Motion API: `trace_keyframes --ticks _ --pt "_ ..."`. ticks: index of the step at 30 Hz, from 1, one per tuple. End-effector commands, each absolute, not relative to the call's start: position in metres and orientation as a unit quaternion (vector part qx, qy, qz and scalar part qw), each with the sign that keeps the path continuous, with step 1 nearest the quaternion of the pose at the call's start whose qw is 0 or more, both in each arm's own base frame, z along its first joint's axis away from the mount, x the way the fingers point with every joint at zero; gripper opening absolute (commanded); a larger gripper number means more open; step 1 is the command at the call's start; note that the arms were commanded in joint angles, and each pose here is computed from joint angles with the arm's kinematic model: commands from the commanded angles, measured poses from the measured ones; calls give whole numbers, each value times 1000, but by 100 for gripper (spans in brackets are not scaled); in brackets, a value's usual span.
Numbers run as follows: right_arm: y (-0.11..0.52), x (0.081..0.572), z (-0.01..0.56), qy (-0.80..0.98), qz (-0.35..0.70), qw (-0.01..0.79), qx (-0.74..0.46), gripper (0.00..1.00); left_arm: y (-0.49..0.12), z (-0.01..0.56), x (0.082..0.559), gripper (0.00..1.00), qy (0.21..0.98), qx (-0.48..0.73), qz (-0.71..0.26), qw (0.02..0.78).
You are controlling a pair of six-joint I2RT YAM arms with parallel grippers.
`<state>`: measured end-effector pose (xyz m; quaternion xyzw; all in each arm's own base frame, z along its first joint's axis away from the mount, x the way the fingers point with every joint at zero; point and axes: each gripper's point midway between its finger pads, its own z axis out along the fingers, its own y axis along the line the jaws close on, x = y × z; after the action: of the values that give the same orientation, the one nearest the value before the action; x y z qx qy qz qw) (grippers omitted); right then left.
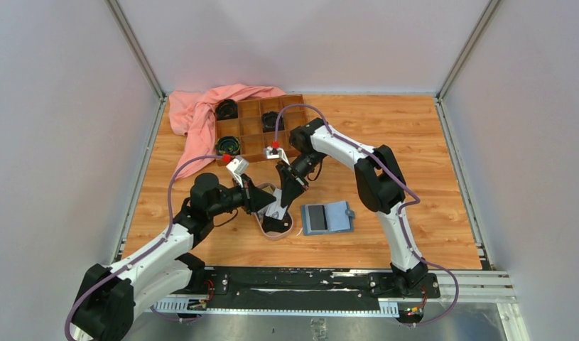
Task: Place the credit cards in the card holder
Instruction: Pick up the credit card from the storage box.
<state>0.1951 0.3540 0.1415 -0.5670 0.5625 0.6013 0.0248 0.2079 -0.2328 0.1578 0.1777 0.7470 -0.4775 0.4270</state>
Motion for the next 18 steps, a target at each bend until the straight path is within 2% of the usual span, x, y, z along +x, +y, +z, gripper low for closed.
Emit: trace_keyframes --ticks 1,9,18 --pt "361 193 132 570 600 12 -561 4 -222 150 216 0 751 169 -453 449" --pt "374 210 93 610 555 -4 -565 10 -214 115 222 0 782 164 -416 434" --pt "374 222 69 646 519 -20 -560 34 -204 95 230 0 801 158 -383 432"
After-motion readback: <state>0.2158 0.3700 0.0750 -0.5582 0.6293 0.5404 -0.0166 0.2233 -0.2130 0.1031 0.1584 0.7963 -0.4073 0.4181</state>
